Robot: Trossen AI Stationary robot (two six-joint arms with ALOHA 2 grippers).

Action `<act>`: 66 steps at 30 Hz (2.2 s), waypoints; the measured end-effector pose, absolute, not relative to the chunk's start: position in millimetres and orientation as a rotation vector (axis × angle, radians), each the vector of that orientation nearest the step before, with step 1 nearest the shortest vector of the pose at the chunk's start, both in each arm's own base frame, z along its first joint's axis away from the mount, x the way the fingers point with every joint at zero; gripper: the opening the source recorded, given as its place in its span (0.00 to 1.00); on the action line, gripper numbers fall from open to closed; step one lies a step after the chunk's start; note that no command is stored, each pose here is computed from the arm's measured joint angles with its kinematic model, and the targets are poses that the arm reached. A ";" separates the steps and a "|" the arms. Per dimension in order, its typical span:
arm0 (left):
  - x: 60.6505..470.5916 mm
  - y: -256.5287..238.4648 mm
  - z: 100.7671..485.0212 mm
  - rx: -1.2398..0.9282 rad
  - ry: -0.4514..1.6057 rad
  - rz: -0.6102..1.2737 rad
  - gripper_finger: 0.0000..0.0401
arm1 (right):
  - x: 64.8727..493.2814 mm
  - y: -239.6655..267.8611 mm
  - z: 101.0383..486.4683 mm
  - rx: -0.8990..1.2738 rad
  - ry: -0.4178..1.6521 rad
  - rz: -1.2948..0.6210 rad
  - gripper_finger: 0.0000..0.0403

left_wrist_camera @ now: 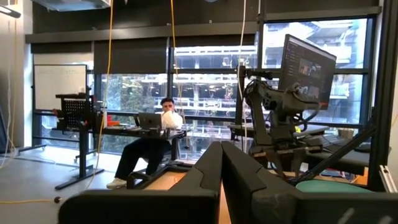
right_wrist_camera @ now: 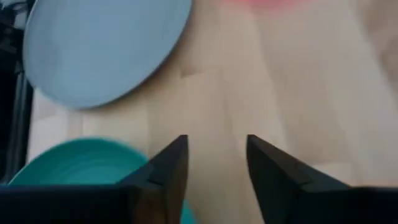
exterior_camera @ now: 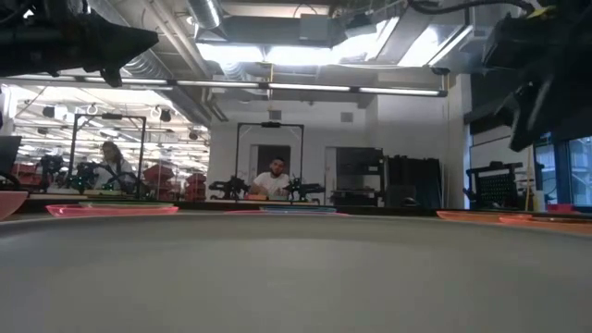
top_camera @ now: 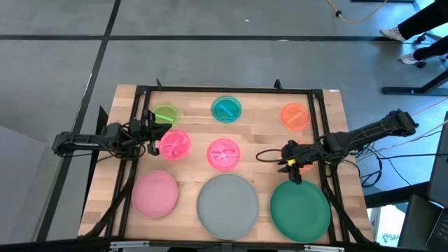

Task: Stack plastic plates
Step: Stack the green plate on the gray plate

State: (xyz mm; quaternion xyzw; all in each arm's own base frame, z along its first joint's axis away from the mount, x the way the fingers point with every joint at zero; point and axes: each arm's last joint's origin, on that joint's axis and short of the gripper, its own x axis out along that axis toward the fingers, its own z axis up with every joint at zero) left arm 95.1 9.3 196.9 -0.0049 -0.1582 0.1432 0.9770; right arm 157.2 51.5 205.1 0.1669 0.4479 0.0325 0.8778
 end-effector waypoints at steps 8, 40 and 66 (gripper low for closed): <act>95.1 9.3 196.9 -0.011 -0.319 0.288 0.01 | 153.5 54.7 202.4 0.473 1.032 0.138 0.51; 95.3 9.4 196.3 -0.007 -0.311 0.292 0.01 | 171.0 88.4 153.0 0.261 1.292 0.172 0.20; 95.2 9.5 196.3 -0.006 -0.311 0.293 0.01 | 202.2 103.3 219.4 0.310 1.102 0.239 0.02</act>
